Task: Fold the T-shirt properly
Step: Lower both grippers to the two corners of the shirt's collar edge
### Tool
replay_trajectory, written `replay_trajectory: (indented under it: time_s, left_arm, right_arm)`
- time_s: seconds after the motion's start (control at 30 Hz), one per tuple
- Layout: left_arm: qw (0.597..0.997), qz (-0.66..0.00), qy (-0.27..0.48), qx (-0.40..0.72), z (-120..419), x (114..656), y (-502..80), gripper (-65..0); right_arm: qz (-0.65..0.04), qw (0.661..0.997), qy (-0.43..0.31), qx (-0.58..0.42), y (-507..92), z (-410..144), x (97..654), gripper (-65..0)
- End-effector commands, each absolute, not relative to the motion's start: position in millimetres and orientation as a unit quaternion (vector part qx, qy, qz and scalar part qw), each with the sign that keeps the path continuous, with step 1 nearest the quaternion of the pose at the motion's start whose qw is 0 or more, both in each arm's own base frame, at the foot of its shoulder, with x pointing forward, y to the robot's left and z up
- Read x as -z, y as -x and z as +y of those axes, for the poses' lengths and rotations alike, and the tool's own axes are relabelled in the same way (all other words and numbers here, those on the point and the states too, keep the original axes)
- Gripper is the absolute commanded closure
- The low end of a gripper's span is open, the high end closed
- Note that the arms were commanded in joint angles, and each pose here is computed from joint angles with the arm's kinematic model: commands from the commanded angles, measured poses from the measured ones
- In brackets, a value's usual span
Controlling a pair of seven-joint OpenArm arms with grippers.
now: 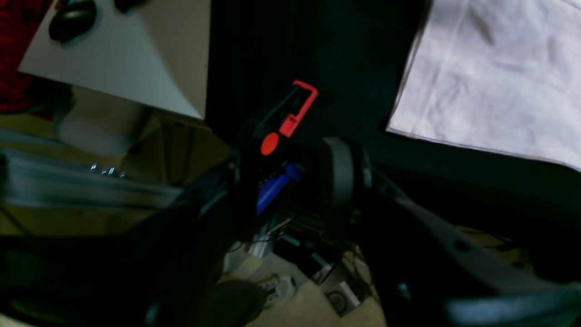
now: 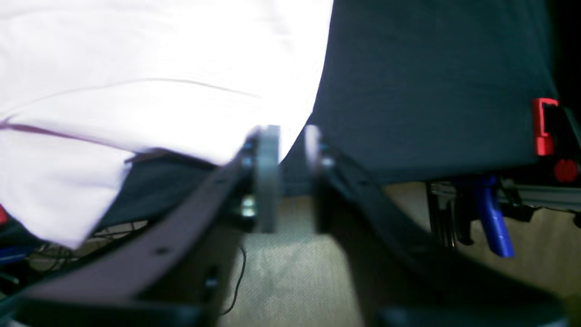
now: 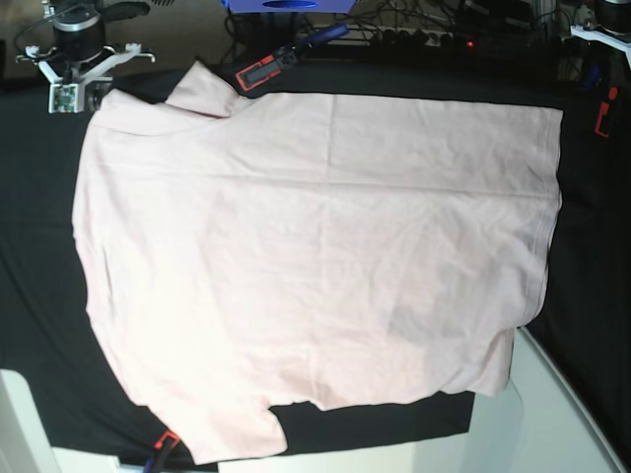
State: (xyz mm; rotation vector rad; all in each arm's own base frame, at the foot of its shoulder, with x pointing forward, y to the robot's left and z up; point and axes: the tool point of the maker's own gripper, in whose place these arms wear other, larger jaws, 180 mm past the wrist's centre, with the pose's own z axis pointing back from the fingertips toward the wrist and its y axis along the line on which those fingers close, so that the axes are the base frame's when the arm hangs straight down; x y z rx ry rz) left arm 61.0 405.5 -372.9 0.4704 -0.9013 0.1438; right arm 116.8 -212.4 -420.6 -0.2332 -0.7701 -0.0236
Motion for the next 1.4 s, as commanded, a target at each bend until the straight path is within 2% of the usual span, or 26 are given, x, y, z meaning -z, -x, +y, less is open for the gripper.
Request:
replay_trajectory:
  time_s: [0.0,0.1,0.2,0.37,0.6,0.77,0.97,1.23,1.37]
  left_arm:
    - [0.863,-0.445,-0.228,-0.064,410,365,-65,-23.2]
    - [0.869,-0.442,-0.211,-0.069,410,375,-65,-23.2]
    - [0.875,-0.443,-0.182,-0.067,403,384,-68,-23.2]
    - [0.874,-0.452,-0.160,-0.080,404,387,-71,-23.2]
    - [0.867,-0.451,-0.151,-0.148,444,411,-77,-23.2]
    - [0.867,-0.452,-0.133,-0.162,449,423,-88,-23.2]
    - [0.864,-0.471,-0.094,-0.152,436,422,-106,-23.2]
    - [0.868,-0.472,-0.002,-0.154,399,433,-120,-23.2]
    - [0.862,-0.479,0.002,-0.167,400,432,-121,-23.2]
  right_arm:
    - [-0.391,0.913,0.119,0.009,-122,-214,412,-21.2]
    - [-0.392,0.913,0.114,0.007,-123,-211,413,-33.8]
    - [-0.391,0.913,0.114,0.007,-123,-210,413,-39.9]
    - [-0.391,0.913,0.113,0.007,-123,-210,414,-40.6]
    - [-0.396,0.911,0.113,0.008,-128,-210,413,-40.6]
    - [-0.401,0.909,0.113,0.008,-133,-210,412,-40.6]
    - [-0.402,0.910,0.102,0.004,-134,-202,413,-40.6]
    - [-0.382,0.921,0.077,-0.008,-126,-182,431,-40.6]
    - [-0.376,0.923,0.076,-0.008,-123,-182,435,-40.6]
